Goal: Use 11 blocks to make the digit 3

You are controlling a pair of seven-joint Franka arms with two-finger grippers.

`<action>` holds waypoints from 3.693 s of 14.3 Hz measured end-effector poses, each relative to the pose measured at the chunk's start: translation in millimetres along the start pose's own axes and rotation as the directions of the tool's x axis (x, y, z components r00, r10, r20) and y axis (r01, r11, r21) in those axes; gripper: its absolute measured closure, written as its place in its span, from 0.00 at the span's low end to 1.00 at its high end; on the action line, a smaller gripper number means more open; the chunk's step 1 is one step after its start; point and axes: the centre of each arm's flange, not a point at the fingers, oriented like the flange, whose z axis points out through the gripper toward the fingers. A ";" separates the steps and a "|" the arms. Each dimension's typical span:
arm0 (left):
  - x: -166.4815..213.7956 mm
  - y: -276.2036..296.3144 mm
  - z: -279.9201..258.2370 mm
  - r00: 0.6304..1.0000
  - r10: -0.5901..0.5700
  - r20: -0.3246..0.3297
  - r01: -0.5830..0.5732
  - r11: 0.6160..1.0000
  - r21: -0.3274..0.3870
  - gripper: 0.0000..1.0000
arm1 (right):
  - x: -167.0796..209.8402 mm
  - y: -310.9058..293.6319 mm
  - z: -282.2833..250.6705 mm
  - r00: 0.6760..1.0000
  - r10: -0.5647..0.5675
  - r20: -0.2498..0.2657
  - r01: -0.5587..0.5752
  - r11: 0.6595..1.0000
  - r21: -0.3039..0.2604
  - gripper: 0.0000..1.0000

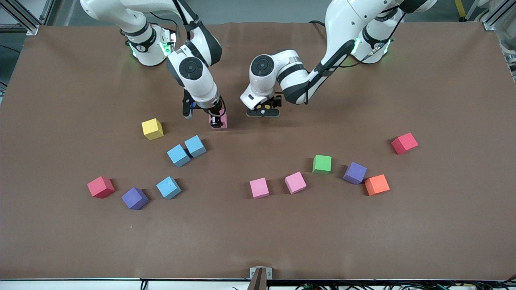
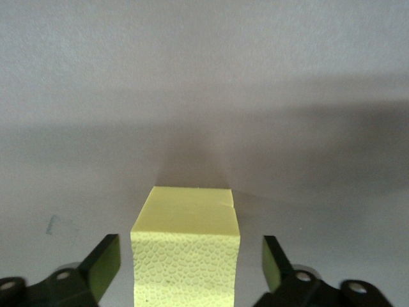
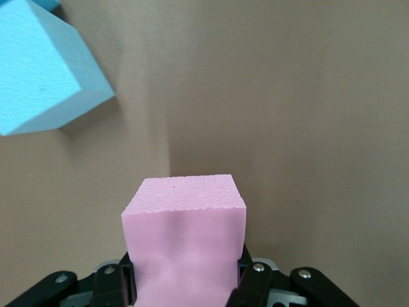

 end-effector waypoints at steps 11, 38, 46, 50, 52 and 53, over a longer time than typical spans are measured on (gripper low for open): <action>133.1 -82.7 -143.0 0.927 -0.352 -0.131 0.346 0.936 -0.066 0.00 | -41.3 38.5 8.5 0.998 0.036 0.051 -0.039 0.998 0.047 0.44; 291.1 -148.5 -45.8 0.819 -0.565 -0.099 0.546 0.821 -0.164 0.00 | -114.3 70.8 56.9 0.995 0.082 0.062 -0.083 0.997 0.000 0.44; 289.7 -143.1 -29.0 0.824 -0.560 -0.089 0.542 0.824 -0.167 0.36 | -110.8 75.2 64.4 0.994 0.106 0.016 -0.105 0.994 -0.036 0.17; 288.1 -140.3 -31.7 0.752 -0.656 -0.068 0.638 0.749 -0.179 0.46 | -109.1 63.0 45.9 0.998 0.067 -0.002 -0.067 0.996 -0.054 0.00; 275.8 -130.7 -34.8 0.710 -0.702 -0.054 0.686 0.707 -0.173 0.47 | -102.1 51.9 22.5 1.000 0.008 -0.012 -0.009 0.998 -0.069 0.00; 265.3 -125.7 -36.5 0.704 -0.708 -0.054 0.694 0.702 -0.158 0.47 | -95.0 45.0 9.7 0.999 -0.041 -0.016 0.039 0.996 -0.079 0.00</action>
